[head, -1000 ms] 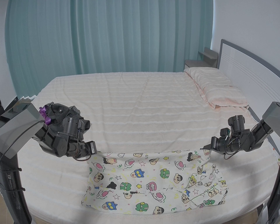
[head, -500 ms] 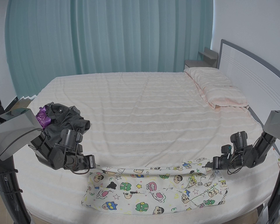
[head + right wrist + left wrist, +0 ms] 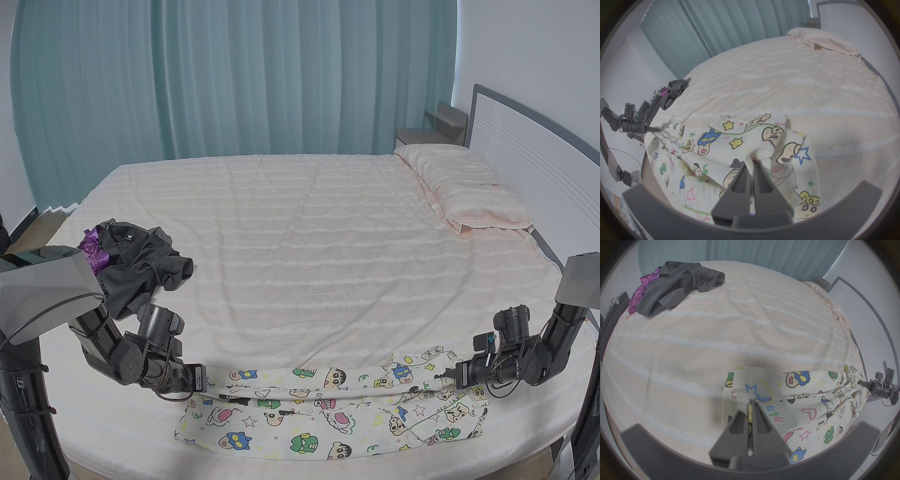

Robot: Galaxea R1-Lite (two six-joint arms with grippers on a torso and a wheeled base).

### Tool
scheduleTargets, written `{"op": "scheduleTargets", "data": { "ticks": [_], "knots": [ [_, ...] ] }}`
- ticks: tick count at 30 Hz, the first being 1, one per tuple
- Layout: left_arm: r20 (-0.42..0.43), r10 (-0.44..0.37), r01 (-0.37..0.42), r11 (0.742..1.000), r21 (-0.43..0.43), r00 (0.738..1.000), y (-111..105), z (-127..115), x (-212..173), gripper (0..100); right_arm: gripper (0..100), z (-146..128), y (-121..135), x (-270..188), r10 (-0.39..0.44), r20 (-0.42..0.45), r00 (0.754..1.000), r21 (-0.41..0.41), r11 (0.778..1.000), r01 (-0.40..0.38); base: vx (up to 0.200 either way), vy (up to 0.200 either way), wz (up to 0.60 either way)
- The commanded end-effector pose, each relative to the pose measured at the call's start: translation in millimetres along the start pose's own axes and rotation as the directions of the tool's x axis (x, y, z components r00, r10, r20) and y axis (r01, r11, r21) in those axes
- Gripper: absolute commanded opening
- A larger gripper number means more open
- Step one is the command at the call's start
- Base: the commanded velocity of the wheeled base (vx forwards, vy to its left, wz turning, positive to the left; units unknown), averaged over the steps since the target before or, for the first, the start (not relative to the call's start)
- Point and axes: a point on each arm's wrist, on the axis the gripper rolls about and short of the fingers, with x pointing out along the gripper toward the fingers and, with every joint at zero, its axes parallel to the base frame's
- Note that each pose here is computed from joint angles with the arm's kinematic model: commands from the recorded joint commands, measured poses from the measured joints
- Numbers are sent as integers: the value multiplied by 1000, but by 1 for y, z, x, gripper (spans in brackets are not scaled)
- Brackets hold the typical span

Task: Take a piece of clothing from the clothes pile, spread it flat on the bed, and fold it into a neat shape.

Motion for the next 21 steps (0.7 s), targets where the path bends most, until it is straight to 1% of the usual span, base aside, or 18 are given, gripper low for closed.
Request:
{"op": "scheduleTargets", "data": {
  "ticks": [1,2,3,9,15,19,21],
  "knots": [
    [-26,39,-38,999,37,999,-4,-10,6,0,0,-22,0,13,-33,-29,999,-24,999,33,0,0,0],
    [-25,66,-65,996,54,998,-4,-11,8,0,0,-24,1,14,-33,-19,999,-32,999,32,0,0,0],
    [-28,75,-73,995,69,997,-4,-12,10,100,100,-25,1,13,-36,-21,999,-32,999,35,0,0,0],
    [-19,77,-75,995,71,997,-5,-11,7,100,100,-25,-1,7,-44,-14,999,-18,999,43,0,0,0],
    [58,53,-55,998,38,997,-3,2,-20,100,100,-17,-13,-14,-61,47,997,35,998,59,0,0,0],
    [100,33,-33,999,6,994,2,7,-41,100,100,-19,-17,-25,-33,59,998,85,996,27,0,0,0],
    [119,-2,6,999,-38,993,4,7,-53,100,100,-20,-16,-25,-15,59,998,127,992,7,0,0,0]
  ]
}}
